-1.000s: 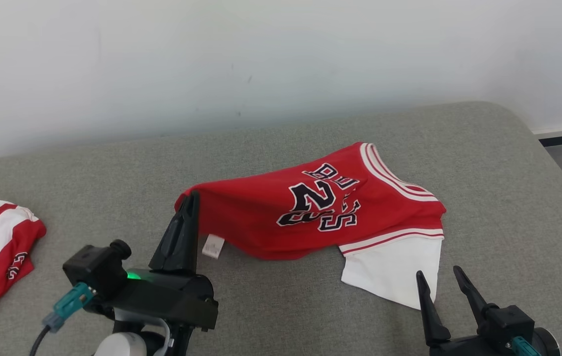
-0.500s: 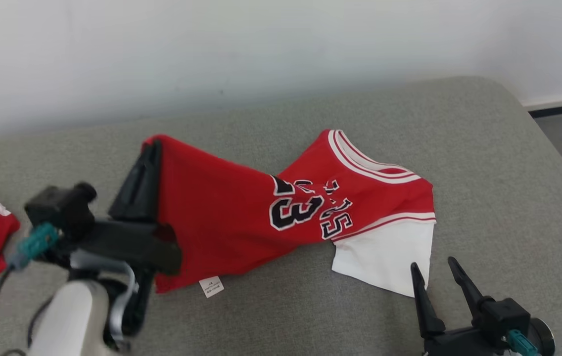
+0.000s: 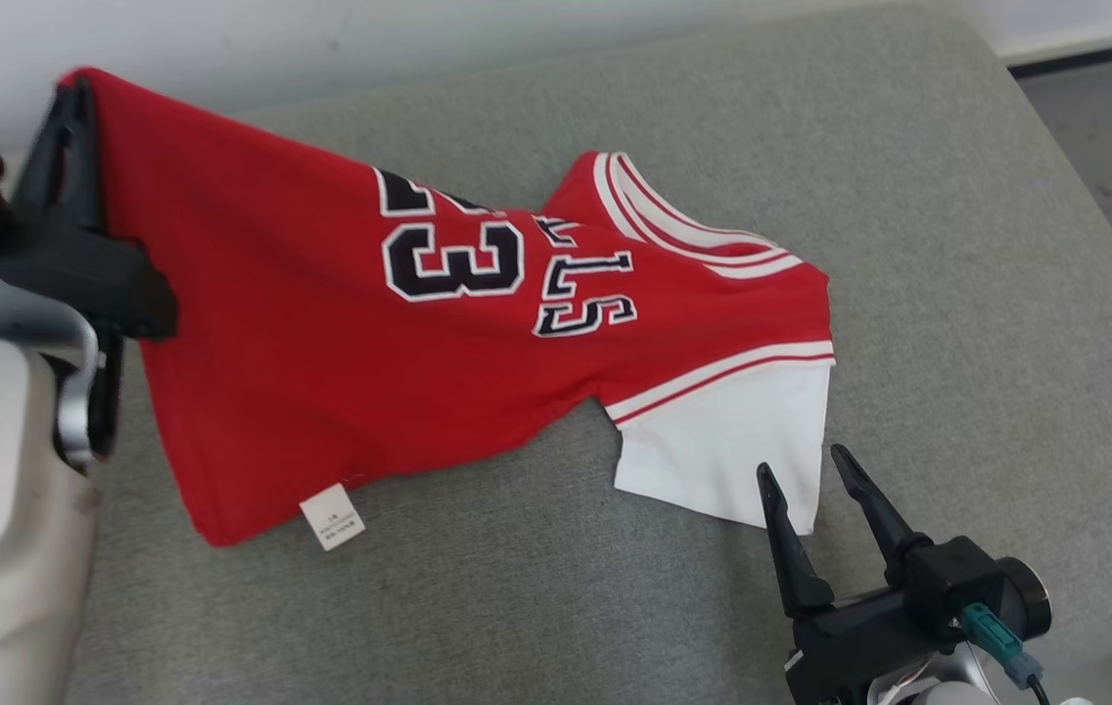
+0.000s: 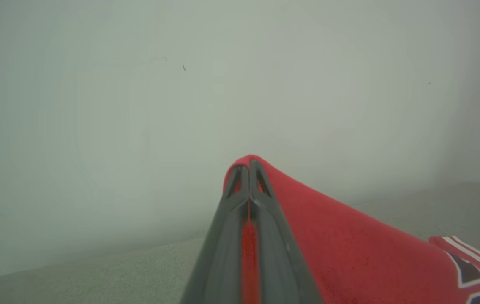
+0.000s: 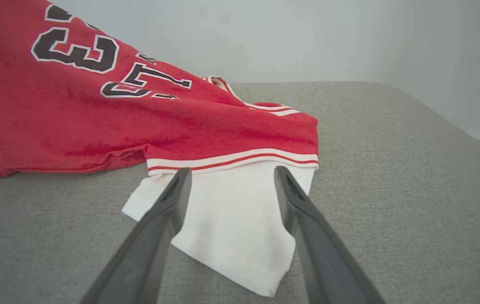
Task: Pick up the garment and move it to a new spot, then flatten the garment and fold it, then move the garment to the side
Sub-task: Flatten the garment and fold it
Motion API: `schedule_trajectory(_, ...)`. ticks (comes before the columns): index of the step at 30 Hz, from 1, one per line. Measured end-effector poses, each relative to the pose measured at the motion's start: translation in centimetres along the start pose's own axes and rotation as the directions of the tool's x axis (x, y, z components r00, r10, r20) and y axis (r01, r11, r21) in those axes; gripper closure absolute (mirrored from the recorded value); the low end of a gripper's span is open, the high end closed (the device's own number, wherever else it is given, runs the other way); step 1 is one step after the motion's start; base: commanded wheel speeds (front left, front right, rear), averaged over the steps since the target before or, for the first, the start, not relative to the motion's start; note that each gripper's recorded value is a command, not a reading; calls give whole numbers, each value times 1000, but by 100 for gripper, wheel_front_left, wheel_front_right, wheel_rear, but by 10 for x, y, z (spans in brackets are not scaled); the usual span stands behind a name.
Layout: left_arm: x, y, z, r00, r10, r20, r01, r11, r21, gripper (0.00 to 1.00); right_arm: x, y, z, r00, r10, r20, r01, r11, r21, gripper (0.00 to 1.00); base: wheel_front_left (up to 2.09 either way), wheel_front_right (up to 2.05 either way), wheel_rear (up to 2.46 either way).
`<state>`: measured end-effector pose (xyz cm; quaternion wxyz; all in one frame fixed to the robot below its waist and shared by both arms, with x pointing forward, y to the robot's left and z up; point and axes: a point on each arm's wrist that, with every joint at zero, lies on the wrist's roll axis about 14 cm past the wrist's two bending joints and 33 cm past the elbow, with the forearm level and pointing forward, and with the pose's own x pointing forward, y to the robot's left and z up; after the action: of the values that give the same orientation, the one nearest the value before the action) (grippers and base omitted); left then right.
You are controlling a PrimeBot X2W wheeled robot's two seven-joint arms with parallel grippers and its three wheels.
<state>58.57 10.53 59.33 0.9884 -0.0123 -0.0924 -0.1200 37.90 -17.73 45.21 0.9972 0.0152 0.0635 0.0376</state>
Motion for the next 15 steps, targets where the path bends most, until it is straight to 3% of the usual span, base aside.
schedule_trajectory(7,34,12,-27,999,39,-4,-39,999,19,100,3,-11,-18,998,-28,-60,27,999,-22,0,0,0,0)
schedule_trajectory(8,36,13,-33,999,48,-15,-47,999,14,65,3,-12,-20,997,-32,-67,31,999,-24,0,0,0,0)
schedule_trajectory(9,37,13,-42,998,52,-35,-52,999,7,0,3,-14,-22,997,-37,-74,35,999,-25,0,0,0,0)
schedule_trajectory(15,22,-1,-73,994,45,-103,-51,997,-50,0,3,-16,-27,995,-44,-90,42,999,-23,0,0,0,0)
